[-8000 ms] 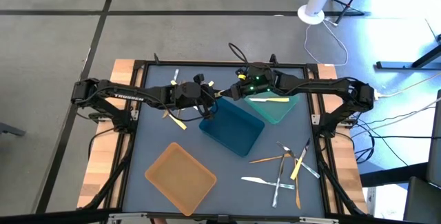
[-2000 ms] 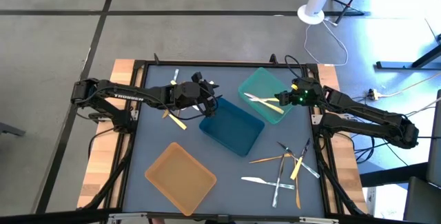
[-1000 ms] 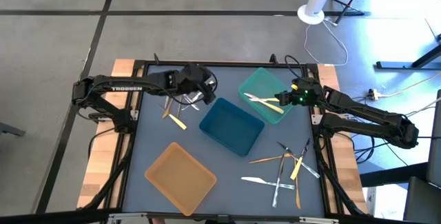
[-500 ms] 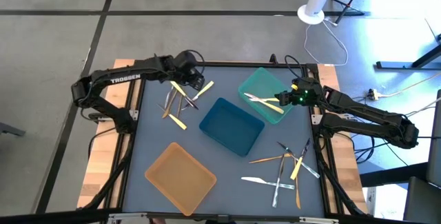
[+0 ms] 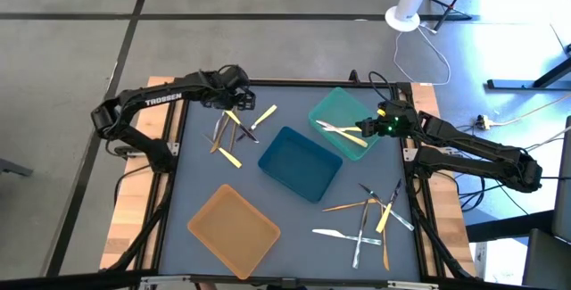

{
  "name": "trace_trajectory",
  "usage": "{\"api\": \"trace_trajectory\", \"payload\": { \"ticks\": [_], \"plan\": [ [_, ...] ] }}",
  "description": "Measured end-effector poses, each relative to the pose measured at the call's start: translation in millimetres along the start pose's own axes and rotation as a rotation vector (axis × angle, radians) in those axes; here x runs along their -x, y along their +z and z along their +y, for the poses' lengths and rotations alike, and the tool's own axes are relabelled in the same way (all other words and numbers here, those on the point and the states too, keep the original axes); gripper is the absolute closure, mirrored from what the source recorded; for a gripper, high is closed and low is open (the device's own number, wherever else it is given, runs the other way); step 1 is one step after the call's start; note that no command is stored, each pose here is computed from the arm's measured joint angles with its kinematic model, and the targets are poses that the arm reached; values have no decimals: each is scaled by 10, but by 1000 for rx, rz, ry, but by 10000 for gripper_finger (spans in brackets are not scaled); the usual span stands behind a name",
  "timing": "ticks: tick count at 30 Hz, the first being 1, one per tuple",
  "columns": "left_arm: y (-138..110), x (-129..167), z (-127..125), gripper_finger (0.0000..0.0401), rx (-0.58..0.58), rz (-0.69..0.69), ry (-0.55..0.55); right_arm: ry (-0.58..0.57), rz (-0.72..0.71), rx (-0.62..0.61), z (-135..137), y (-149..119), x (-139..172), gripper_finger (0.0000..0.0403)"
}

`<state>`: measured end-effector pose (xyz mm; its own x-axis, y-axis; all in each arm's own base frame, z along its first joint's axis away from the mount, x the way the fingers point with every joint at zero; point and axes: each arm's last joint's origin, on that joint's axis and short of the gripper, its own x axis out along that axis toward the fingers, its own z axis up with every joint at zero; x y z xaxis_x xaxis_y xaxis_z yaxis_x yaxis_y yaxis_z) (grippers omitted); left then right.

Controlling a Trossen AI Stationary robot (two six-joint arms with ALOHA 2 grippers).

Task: Sort silverware by color (type)
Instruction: Put the right yellow knife into the light blue bin

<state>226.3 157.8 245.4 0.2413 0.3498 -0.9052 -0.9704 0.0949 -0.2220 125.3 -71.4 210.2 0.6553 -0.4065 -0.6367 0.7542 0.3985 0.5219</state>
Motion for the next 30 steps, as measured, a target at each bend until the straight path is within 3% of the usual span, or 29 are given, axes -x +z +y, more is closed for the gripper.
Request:
{"api": "trace_trajectory", "payload": {
  "ticks": [13,30],
  "plan": [
    [-166,-294,280,209,289,111,81,1,-1,0,1,1,0,194],
    [-259,-504,342,209,552,66,19,2,-2,0,2,2,0,194]
  ]
}}
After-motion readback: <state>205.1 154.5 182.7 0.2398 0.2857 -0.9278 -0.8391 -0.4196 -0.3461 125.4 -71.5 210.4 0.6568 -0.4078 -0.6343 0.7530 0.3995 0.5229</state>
